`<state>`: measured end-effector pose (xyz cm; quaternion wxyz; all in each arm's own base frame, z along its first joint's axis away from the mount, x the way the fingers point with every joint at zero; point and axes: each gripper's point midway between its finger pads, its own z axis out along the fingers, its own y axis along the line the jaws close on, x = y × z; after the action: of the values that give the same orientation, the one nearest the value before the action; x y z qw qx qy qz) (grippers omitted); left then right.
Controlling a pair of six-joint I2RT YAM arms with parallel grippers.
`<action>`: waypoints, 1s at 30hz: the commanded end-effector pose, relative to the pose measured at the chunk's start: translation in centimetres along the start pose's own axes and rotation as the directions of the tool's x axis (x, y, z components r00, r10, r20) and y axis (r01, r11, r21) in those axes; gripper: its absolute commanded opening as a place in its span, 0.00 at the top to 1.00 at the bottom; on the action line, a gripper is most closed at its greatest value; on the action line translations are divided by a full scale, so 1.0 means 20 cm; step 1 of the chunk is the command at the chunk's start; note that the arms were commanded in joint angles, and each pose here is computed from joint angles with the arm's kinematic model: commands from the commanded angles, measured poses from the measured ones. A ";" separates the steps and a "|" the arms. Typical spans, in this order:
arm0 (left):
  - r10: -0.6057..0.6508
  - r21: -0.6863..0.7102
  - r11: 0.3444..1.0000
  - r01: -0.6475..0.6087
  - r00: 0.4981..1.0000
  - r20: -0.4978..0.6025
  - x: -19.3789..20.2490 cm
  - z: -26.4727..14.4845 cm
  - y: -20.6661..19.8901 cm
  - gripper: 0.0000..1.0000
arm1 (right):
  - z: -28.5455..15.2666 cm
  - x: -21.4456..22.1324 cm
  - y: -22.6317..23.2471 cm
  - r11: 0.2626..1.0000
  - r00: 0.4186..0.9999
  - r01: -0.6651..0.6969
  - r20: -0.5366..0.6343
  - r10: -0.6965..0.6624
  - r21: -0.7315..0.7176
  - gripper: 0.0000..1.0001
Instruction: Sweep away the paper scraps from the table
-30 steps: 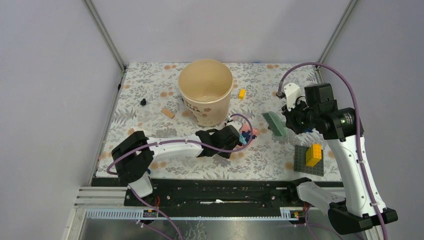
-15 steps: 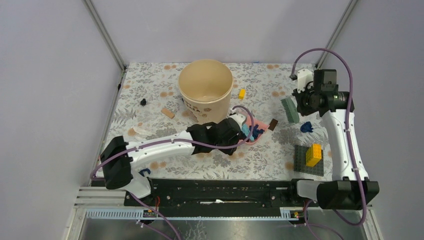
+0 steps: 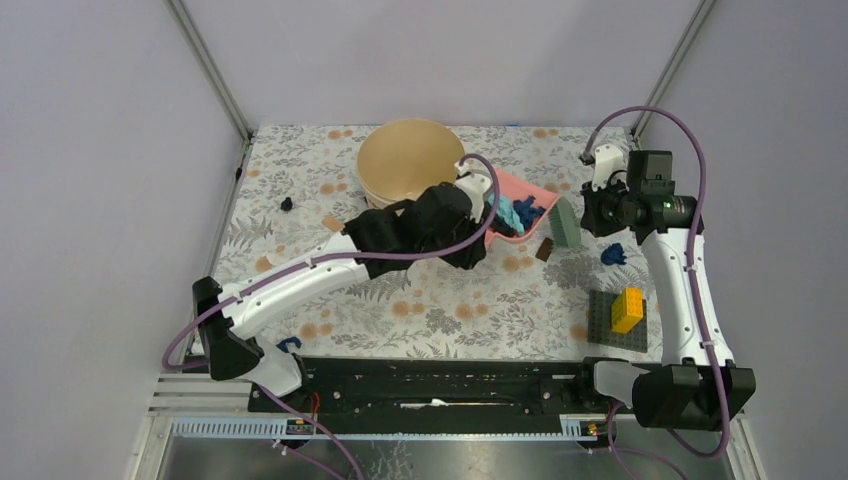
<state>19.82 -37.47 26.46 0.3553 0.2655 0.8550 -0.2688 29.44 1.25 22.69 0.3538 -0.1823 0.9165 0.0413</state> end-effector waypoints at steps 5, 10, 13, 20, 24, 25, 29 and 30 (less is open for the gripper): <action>-0.095 0.039 0.995 0.091 0.989 0.111 -0.31 -0.13 0.18 1.00 | -0.02 -0.06 0.26 0.970 0.985 -0.006 0.167 0.049 -0.245 1.00; -0.210 0.111 0.975 0.193 0.961 0.179 -0.49 -0.19 0.30 1.00 | -0.02 -0.04 0.34 0.946 0.982 -0.020 0.169 0.078 -0.322 1.00; -0.300 0.175 0.947 0.270 0.936 0.182 -0.55 -0.20 0.36 1.00 | -0.03 -0.05 0.38 0.933 0.978 -0.026 0.183 0.097 -0.359 1.00; -0.603 0.489 0.744 0.456 0.774 0.195 -0.73 -0.34 0.37 1.00 | -0.02 -0.05 0.40 0.920 0.976 -0.054 0.175 0.131 -0.388 1.00; -0.748 0.641 0.565 0.519 0.649 0.134 -0.76 -0.44 0.34 1.00 | -0.01 -0.04 0.40 0.920 0.977 -0.056 0.169 0.130 -0.387 1.00; -0.775 0.659 0.530 0.534 0.620 0.120 -0.76 -0.45 0.35 1.00 | -0.01 -0.03 0.40 0.921 0.977 -0.056 0.169 0.130 -0.386 1.00; -0.850 0.677 0.421 0.604 0.523 0.062 -0.70 -0.43 0.41 1.00 | -0.01 -0.02 0.40 0.920 0.978 -0.056 0.165 0.128 -0.387 1.00; -0.860 0.678 0.397 0.619 0.509 0.040 -0.69 -0.42 0.43 1.00 | -0.01 -0.02 0.41 0.920 0.978 -0.055 0.164 0.128 -0.389 1.00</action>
<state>30.62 -30.25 34.23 0.2653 -0.1057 0.7396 -0.6095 26.55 8.25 21.69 0.3732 -0.1904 0.8757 0.2402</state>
